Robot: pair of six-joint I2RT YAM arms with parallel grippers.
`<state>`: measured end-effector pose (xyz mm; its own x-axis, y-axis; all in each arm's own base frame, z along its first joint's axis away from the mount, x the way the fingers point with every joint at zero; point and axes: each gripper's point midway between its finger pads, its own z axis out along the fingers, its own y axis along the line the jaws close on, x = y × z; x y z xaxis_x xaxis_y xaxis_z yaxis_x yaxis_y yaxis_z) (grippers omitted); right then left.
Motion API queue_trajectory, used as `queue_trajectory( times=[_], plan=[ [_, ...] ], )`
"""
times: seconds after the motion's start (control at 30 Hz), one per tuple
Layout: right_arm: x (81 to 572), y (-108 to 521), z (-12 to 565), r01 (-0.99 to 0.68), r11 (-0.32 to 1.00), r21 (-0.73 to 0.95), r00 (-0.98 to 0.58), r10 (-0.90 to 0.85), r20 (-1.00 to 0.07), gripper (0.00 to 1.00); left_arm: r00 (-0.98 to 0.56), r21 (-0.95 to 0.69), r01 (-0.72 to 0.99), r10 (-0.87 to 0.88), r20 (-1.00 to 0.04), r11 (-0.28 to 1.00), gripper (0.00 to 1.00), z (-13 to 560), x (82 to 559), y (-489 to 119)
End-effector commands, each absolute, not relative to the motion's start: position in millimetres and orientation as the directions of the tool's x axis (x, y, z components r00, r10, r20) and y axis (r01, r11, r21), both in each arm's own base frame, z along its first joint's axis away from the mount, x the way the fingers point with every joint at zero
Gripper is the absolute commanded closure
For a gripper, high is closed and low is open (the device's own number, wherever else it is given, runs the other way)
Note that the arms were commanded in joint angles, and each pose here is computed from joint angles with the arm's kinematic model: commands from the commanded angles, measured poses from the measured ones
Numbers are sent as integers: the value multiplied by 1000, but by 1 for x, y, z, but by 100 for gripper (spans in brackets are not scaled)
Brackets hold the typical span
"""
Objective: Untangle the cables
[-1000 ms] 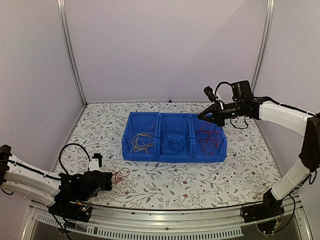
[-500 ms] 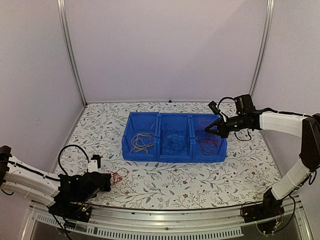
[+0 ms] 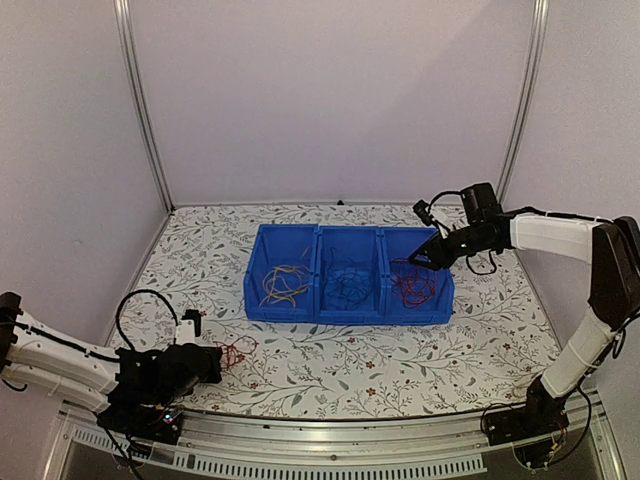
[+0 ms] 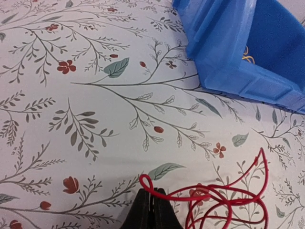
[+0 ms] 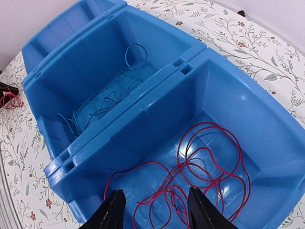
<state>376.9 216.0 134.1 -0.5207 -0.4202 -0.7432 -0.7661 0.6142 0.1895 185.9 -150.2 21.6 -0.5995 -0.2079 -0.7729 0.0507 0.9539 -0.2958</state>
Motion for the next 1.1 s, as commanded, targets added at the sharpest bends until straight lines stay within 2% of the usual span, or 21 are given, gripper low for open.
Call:
queue_trajectory(
  times=[0.0, 0.1, 0.2, 0.33, 0.43, 0.73, 0.93, 1.07],
  plan=[
    [372, 208, 186, -784, 617, 68, -402, -422, -813, 48, -591, -307, 46, -222, -776, 951, 100, 30, 189, -152],
    [352, 216, 221, -835, 550, 17, -284, -405, -869, 44, -584, -303, 85, -199, -787, 949, 100, 39, 191, -159],
    [325, 239, 238, -899, 437, -35, -172, -423, -890, 43, -561, -295, 215, -129, -818, 931, 100, 59, 192, -182],
    [281, 281, 243, -969, 237, -68, -49, -455, -889, 42, -499, -350, 431, -104, -860, 832, 100, 98, 185, -223],
    [252, 313, 240, -992, 109, -64, 5, -472, -882, 41, -467, -379, 529, -112, -877, 759, 100, 122, 179, -243],
    [200, 382, 218, -990, -135, 35, 37, -500, -865, 37, -436, -356, 702, -22, -900, 617, 100, 169, 167, -315],
    [176, 390, 218, -962, -232, 143, -18, -467, -884, 33, -416, -285, 743, 85, -905, 606, 100, 172, 167, -360],
    [166, 386, 213, -954, -259, 150, -14, -461, -887, 31, -404, -263, 758, 113, -908, 597, 100, 175, 170, -379]
  ],
)
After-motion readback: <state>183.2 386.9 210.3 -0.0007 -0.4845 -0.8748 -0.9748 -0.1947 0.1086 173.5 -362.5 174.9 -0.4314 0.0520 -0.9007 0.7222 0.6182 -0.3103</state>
